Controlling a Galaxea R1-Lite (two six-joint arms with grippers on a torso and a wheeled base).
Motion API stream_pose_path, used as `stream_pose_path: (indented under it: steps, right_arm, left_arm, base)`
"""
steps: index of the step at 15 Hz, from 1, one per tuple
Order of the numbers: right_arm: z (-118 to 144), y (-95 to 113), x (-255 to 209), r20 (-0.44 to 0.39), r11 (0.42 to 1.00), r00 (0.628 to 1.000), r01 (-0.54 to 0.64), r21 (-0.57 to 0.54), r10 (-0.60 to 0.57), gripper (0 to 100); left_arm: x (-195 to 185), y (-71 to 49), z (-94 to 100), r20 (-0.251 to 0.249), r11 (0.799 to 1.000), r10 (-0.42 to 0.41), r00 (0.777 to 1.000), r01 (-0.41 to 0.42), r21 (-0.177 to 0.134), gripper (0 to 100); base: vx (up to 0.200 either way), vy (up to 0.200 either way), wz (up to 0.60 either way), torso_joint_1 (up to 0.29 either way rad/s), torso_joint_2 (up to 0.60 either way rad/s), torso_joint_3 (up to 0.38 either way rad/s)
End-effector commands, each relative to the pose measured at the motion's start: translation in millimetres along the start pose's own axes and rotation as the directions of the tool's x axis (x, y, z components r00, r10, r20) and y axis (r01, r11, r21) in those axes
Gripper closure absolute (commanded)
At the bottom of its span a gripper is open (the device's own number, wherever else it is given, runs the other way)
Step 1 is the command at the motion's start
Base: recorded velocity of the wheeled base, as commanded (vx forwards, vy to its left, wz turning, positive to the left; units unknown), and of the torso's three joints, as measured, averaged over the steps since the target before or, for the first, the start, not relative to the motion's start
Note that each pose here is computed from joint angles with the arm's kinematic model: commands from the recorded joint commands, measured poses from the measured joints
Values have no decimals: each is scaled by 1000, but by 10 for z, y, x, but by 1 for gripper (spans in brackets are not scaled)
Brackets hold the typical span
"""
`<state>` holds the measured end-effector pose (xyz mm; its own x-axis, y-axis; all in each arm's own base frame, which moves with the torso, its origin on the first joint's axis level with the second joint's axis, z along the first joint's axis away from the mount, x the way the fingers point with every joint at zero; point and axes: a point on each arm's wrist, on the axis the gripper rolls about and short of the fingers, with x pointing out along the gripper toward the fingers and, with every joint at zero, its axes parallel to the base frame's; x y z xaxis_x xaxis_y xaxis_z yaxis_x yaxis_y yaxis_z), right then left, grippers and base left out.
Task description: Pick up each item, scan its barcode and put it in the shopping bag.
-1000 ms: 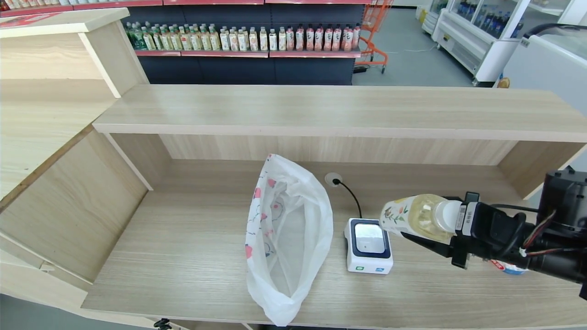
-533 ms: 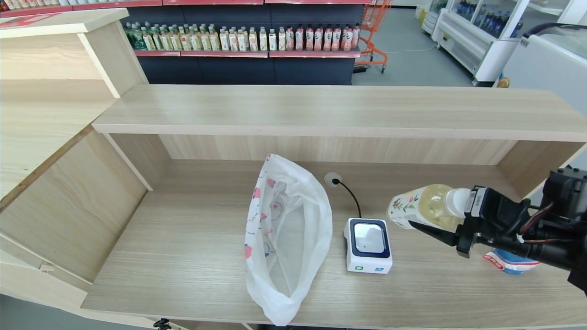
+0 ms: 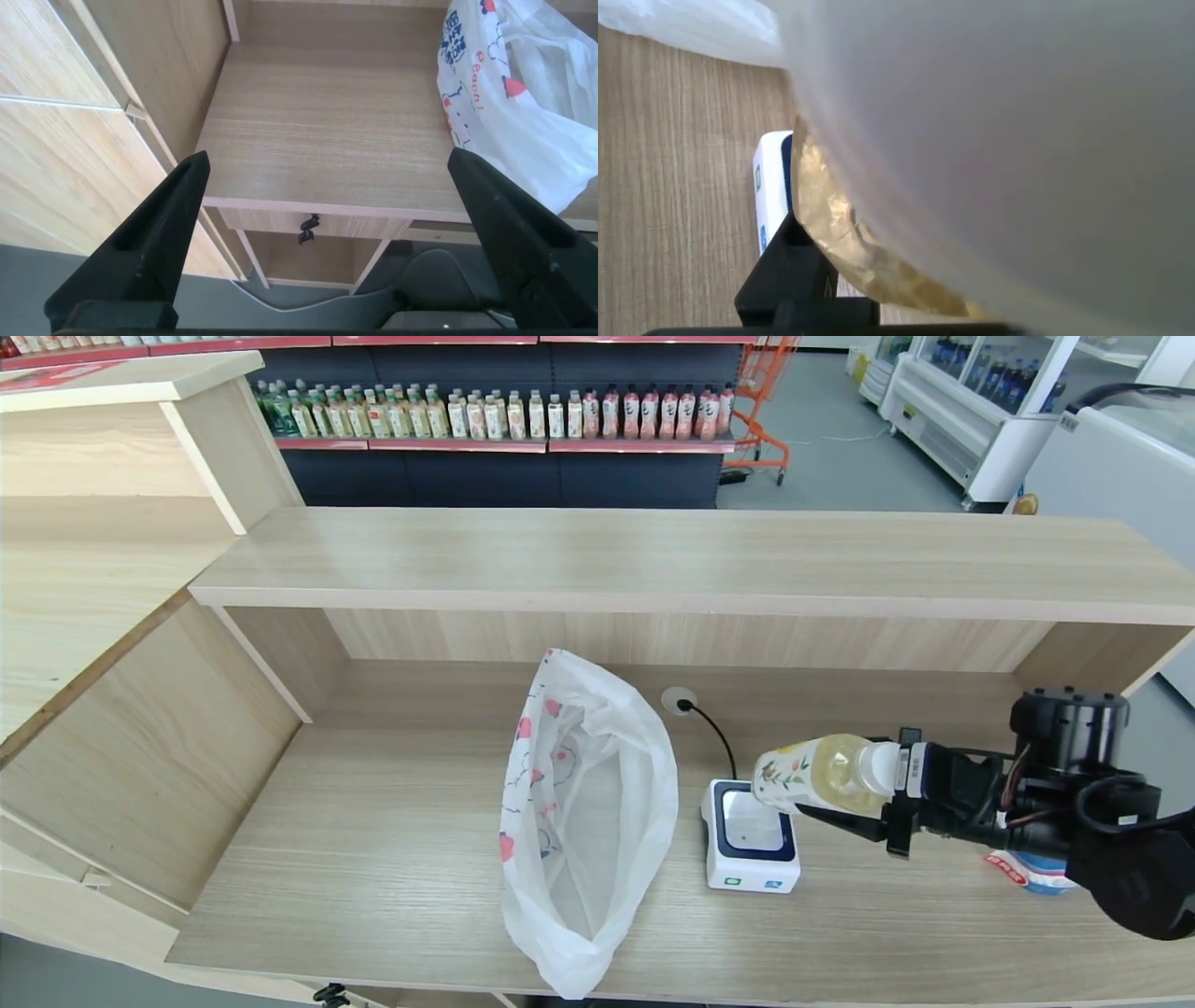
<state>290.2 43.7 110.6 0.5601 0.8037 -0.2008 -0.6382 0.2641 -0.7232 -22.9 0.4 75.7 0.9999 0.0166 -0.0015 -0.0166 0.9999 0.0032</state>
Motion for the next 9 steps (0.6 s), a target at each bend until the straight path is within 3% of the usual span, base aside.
stream_pose_path:
  steps: [1, 9]
  right_arm:
    - [-180, 116, 137, 28, 997, 997, -72, 12, 72, 100]
    - [-357, 44, 334, 65, 996, 994, -85, -18, 86, 100]
  left_arm:
    - [0, 0, -1, 0, 1000, 0, 1000, 0, 0, 0]
    - [0, 0, -1, 0, 1000, 0, 1000, 0, 0, 0]
  base:
    - [0, 0, 0, 0, 0, 0]
    - [0, 0, 0, 0, 0, 0]
